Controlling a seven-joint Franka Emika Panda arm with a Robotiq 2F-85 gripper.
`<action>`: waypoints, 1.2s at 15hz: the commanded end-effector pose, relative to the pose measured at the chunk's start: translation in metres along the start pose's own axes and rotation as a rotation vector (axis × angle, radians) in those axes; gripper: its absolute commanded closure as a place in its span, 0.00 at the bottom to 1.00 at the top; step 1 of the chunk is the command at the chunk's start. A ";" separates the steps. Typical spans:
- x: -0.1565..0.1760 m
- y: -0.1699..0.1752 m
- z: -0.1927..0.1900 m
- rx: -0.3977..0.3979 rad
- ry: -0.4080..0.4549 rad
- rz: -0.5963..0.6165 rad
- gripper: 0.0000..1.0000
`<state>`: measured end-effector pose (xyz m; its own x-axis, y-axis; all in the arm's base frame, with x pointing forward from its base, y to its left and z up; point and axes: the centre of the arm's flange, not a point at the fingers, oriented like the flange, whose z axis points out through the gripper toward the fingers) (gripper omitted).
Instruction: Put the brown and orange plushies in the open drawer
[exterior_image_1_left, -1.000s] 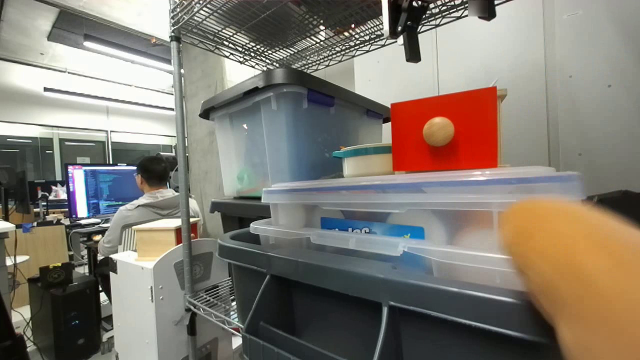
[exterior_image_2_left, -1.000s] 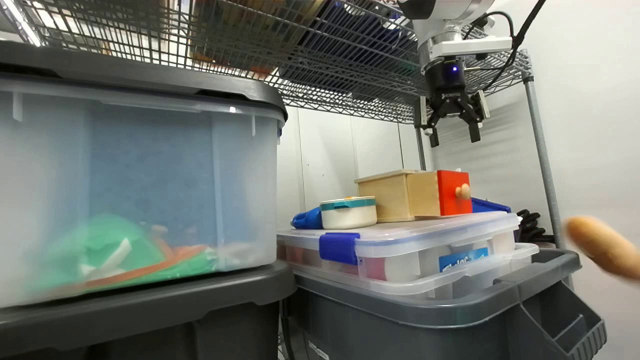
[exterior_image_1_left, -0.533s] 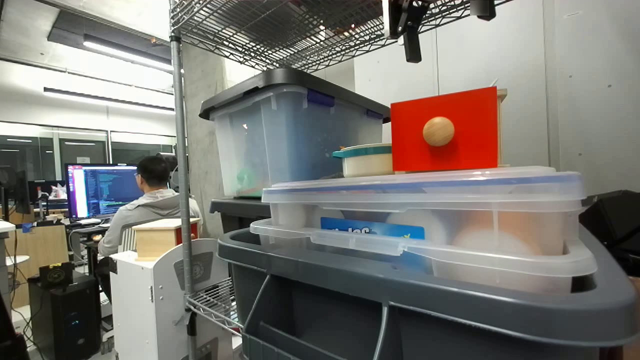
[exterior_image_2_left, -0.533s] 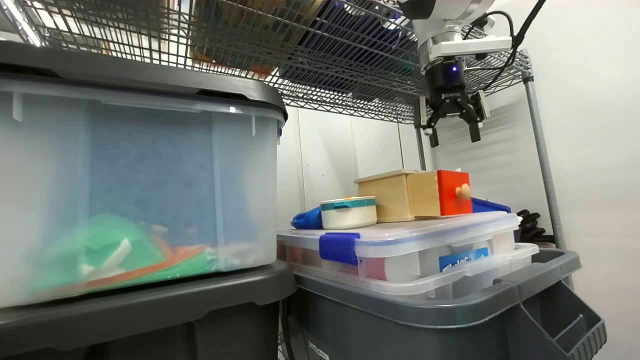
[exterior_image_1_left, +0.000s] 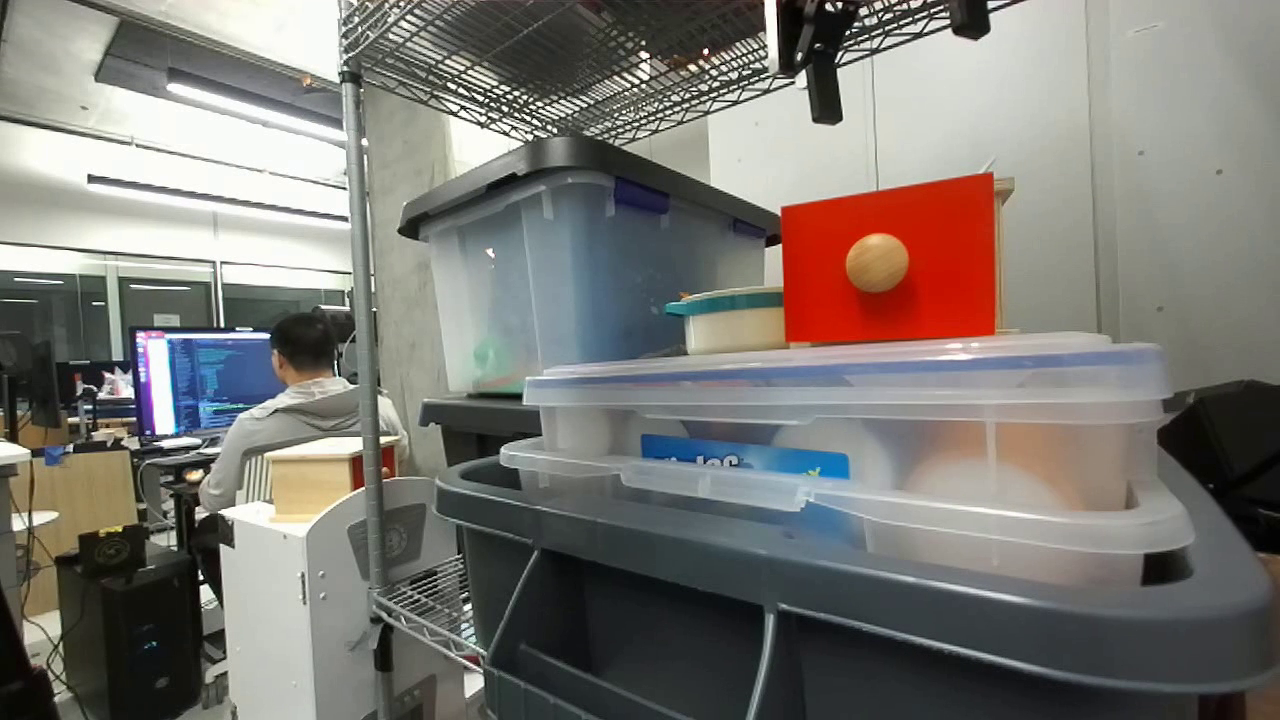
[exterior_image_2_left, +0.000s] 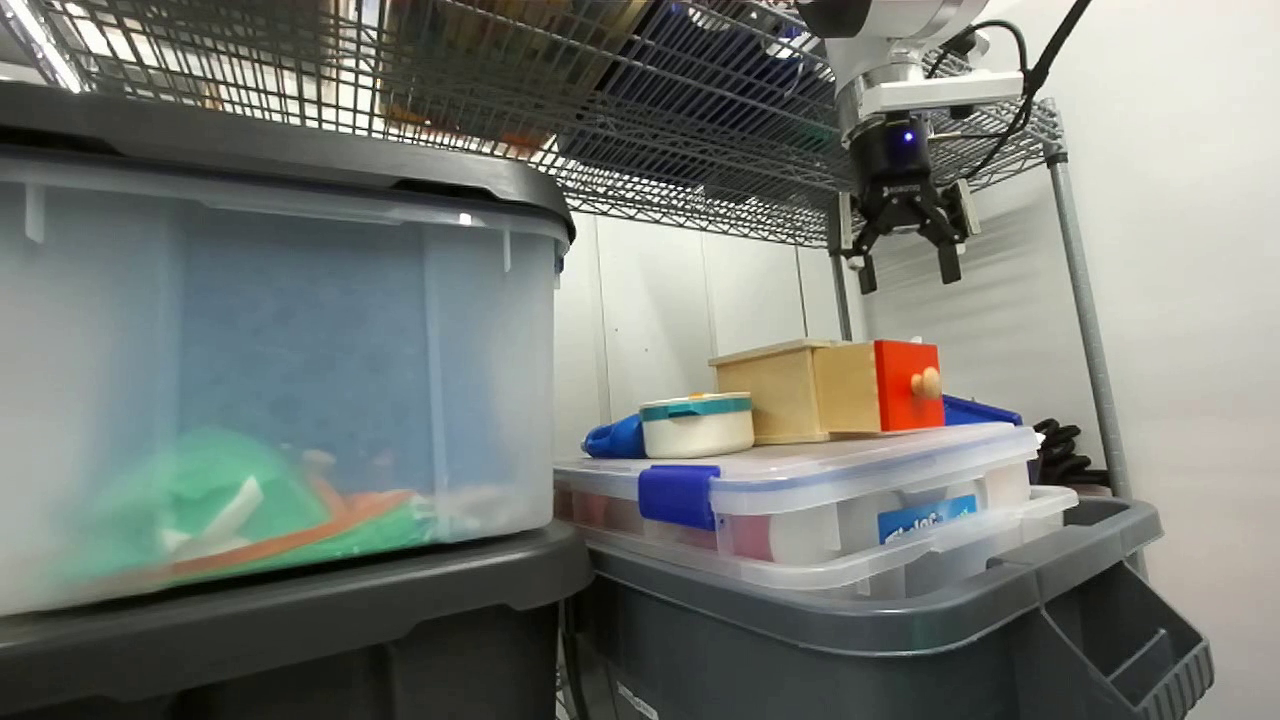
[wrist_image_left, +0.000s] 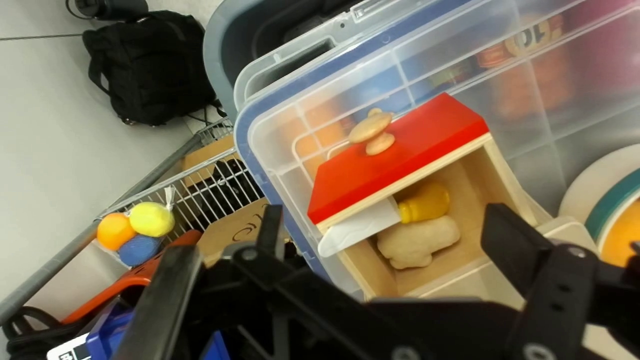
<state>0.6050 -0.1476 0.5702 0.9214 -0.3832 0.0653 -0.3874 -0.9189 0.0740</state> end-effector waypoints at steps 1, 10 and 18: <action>-0.006 -0.010 -0.007 0.005 -0.021 0.006 0.00; -0.039 -0.023 0.009 0.009 -0.036 -0.050 0.00; -0.070 -0.043 0.033 0.022 -0.033 -0.102 0.00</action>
<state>0.5792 -0.0949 0.5330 0.9522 -0.3053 0.0018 -0.3048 -0.9501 0.0663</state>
